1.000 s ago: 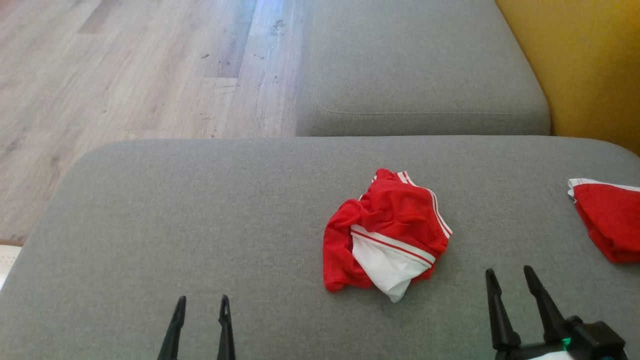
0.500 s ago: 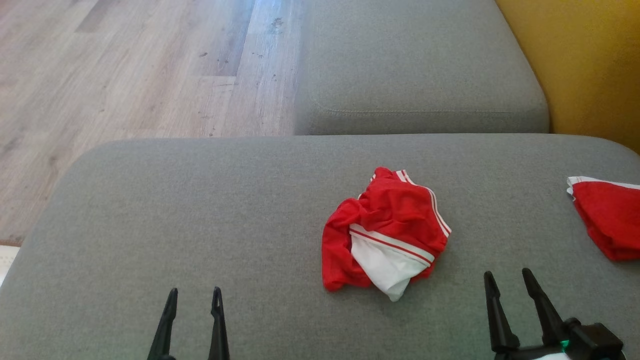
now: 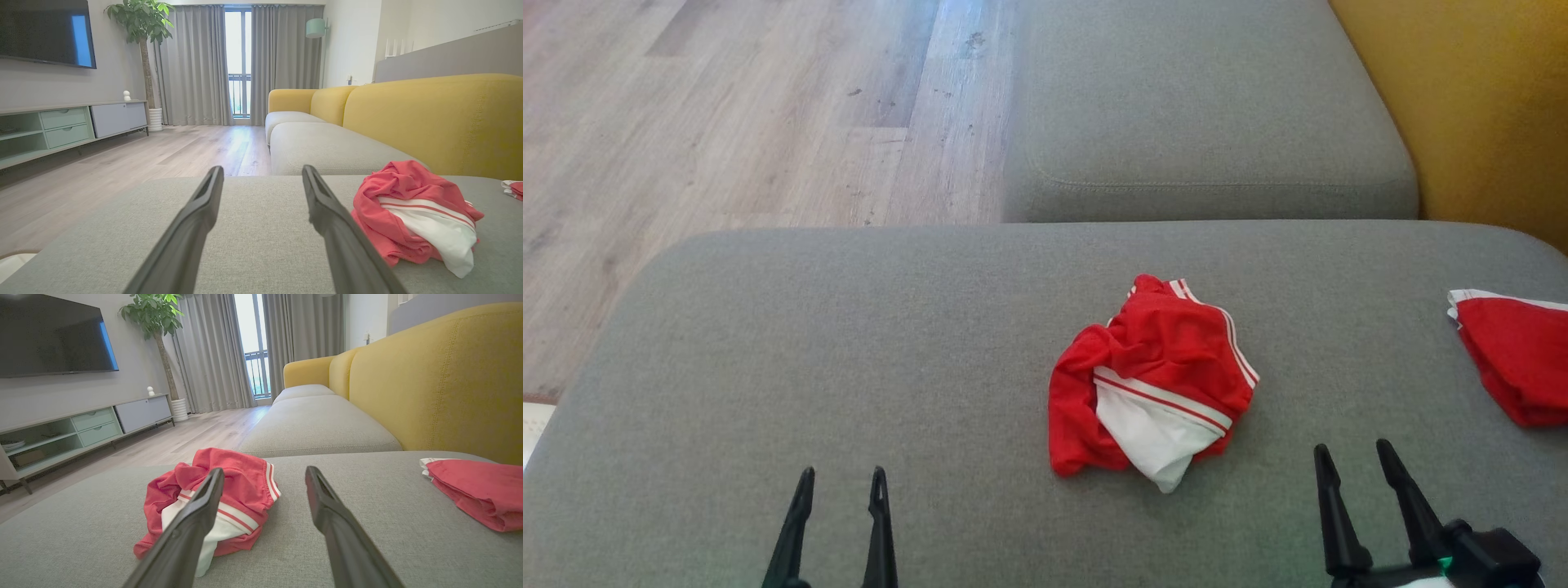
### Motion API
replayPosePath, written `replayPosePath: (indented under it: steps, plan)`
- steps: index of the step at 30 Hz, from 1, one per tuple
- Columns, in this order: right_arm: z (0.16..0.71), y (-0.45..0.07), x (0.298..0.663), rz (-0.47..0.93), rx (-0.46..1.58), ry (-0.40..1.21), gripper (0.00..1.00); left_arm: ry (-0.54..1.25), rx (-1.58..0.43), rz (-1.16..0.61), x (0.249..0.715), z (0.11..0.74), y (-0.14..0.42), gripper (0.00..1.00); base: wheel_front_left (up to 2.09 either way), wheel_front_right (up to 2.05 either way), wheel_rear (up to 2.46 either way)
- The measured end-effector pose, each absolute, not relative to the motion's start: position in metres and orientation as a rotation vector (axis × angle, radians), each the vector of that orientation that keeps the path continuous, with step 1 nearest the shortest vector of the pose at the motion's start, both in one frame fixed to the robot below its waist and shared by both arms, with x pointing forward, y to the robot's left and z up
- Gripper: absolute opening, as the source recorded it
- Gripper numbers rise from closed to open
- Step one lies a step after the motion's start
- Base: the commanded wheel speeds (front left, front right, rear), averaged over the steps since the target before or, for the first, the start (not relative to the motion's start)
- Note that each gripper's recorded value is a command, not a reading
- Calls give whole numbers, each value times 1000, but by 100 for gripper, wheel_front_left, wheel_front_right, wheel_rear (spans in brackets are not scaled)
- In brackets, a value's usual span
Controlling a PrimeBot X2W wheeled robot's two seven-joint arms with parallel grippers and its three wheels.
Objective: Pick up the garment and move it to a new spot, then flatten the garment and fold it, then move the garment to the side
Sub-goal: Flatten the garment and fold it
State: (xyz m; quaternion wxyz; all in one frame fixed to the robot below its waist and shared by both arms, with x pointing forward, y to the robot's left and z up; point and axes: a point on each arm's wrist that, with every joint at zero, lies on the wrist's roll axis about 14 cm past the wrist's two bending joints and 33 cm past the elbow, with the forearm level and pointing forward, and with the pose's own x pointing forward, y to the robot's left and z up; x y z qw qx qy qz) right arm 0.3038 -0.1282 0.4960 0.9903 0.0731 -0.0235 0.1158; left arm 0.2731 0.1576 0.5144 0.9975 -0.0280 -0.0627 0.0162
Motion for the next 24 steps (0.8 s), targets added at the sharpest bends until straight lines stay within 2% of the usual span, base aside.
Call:
replayPosePath:
  steps: [7,10,16,20,24]
  plan:
    - [494,-131,303,219,150,-41,100,-116,-62,-2,276,512,149,100,0,0,0]
    - [493,-135,302,206,154,-38,100,-85,-66,-73,280,505,131,100,0,0,0]
    - [495,-149,304,153,163,-49,100,-105,-48,-361,309,515,52,100,0,0,0]
    - [493,-165,303,93,165,-44,100,-93,34,-626,331,513,-21,100,0,0,0]
    - [485,-178,303,41,164,-15,100,-49,125,-810,345,500,-70,100,0,0,0]
